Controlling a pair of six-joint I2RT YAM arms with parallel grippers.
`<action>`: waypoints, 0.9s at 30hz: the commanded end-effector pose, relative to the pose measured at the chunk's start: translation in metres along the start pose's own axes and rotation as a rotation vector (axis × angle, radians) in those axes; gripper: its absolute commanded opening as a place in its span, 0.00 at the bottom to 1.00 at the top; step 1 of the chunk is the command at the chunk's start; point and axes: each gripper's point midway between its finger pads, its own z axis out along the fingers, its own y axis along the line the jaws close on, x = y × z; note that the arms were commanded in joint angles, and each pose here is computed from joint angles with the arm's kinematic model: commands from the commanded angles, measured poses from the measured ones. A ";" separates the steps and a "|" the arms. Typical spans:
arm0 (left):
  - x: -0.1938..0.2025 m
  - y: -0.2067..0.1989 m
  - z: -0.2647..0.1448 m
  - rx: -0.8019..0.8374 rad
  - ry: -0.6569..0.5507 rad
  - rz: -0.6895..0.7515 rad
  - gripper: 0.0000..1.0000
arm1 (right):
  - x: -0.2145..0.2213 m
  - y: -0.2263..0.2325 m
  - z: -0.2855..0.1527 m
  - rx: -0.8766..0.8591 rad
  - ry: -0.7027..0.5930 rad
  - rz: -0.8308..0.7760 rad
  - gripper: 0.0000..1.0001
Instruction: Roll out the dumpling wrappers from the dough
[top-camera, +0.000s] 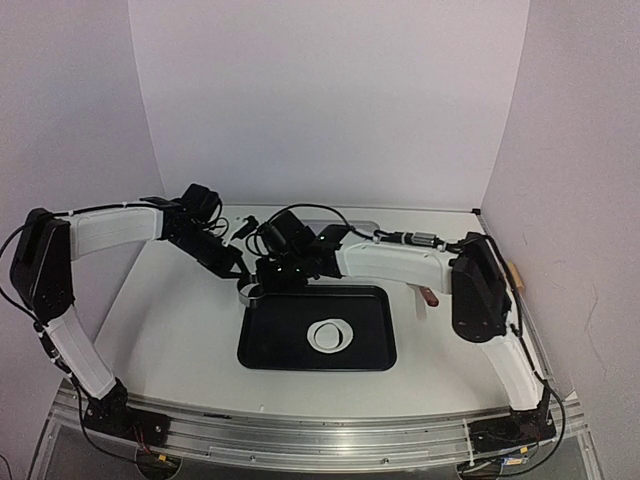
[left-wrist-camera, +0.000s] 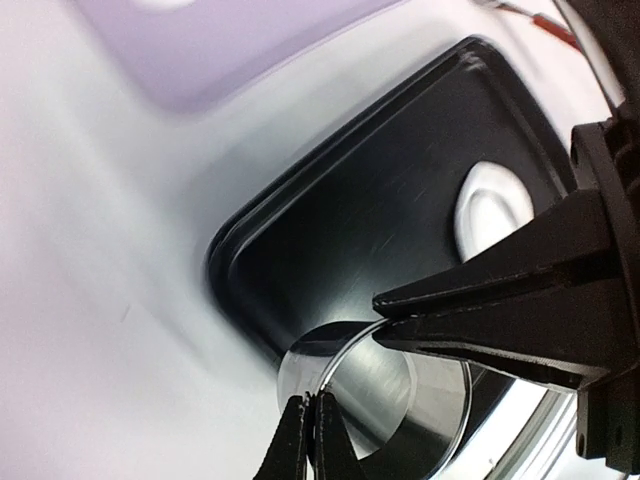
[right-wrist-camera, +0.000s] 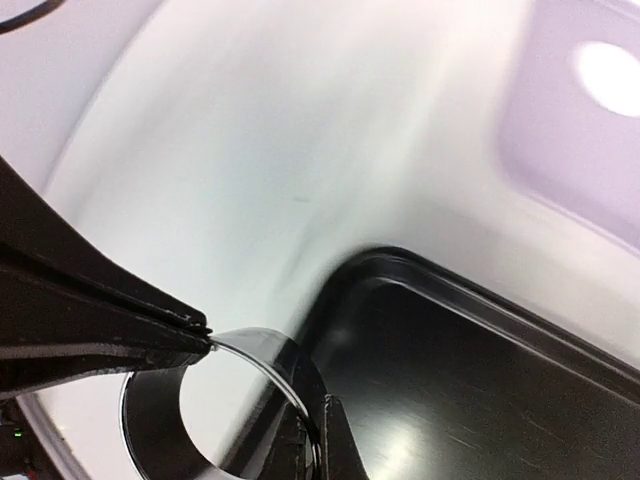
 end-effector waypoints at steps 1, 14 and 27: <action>0.035 0.039 -0.037 -0.182 0.020 -0.015 0.00 | 0.008 0.110 0.003 -0.321 0.010 -0.074 0.00; 0.132 0.092 -0.045 -0.394 0.065 -0.014 0.00 | 0.069 0.150 0.059 -0.404 0.069 -0.087 0.00; 0.127 0.094 -0.027 -0.353 0.005 0.066 0.00 | 0.043 0.161 0.025 -0.432 -0.003 -0.148 0.39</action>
